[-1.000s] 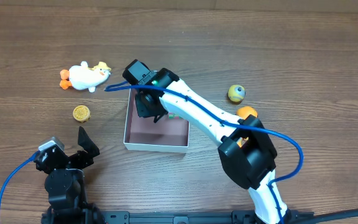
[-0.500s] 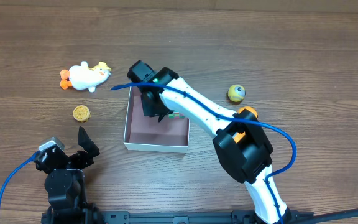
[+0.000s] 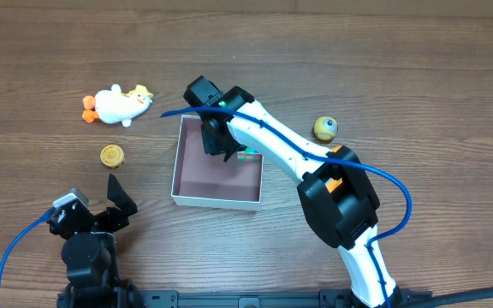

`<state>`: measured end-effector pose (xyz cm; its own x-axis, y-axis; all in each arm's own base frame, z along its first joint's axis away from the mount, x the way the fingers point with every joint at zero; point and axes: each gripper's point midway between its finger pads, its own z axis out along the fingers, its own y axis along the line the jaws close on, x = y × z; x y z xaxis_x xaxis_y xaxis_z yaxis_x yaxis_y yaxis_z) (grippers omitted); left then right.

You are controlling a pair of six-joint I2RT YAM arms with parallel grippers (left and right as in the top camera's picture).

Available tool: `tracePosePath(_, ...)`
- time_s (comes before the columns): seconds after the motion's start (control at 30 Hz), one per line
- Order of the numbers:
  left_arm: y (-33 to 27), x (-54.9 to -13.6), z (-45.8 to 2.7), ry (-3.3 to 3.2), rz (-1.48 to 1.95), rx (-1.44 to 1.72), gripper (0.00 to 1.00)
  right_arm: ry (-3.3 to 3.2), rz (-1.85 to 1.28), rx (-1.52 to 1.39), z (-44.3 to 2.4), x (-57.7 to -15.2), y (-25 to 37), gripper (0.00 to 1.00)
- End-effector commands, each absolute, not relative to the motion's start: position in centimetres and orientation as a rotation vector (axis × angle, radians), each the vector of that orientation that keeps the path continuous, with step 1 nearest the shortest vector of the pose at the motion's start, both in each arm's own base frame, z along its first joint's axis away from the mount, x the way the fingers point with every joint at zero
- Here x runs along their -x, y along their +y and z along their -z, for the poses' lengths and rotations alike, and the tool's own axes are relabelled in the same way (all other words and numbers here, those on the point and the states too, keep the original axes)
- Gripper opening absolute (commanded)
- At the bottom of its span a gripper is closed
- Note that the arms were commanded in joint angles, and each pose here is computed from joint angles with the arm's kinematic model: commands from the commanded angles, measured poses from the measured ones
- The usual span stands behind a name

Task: Pack container
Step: 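Lower the cube into the box's right corner and open the right gripper, then raise the right gripper and move it to the yellow ball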

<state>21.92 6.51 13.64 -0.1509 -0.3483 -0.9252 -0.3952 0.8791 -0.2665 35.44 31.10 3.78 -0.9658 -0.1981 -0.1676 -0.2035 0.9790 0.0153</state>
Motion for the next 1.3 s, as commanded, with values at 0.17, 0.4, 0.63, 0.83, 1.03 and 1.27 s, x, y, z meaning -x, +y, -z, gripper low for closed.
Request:
tracePosePath(0.17, 6.3, -22.0, -13.4, 1.765, -0.048, 0.539, 1.0, 2.9, -0.041, 0.462, -6.0, -36.2, 31.7, 0.55)
tracePosePath(0.4, 6.3, -22.0, -13.4, 1.765, -0.048, 0.539, 1.0, 2.853, -0.098, 0.57, -7.9, -36.7, 32.8, 0.64)
tracePosePath(0.63, 6.3, -22.0, -13.4, 1.765, -0.048, 0.539, 1.0, 2.811, -0.123, 0.561, -10.4, -37.7, 33.2, 0.69)
tracePosePath(0.83, 6.3, -22.0, -13.4, 1.765, -0.048, 0.539, 1.0, 2.753, -0.113, 0.484, -14.8, -39.9, 31.8, 0.75)
tracePosePath(1.03, 6.3, -22.0, -13.4, 1.765, -0.048, 0.539, 1.0, 2.826, 0.04, 0.143, -15.8, -42.9, 23.4, 0.78)
tracePosePath(1.27, 6.3, -22.0, -13.4, 1.765, -0.048, 0.539, 1.0, 2.898, 0.103, -0.164, -15.2, -45.4, 13.4, 0.78)
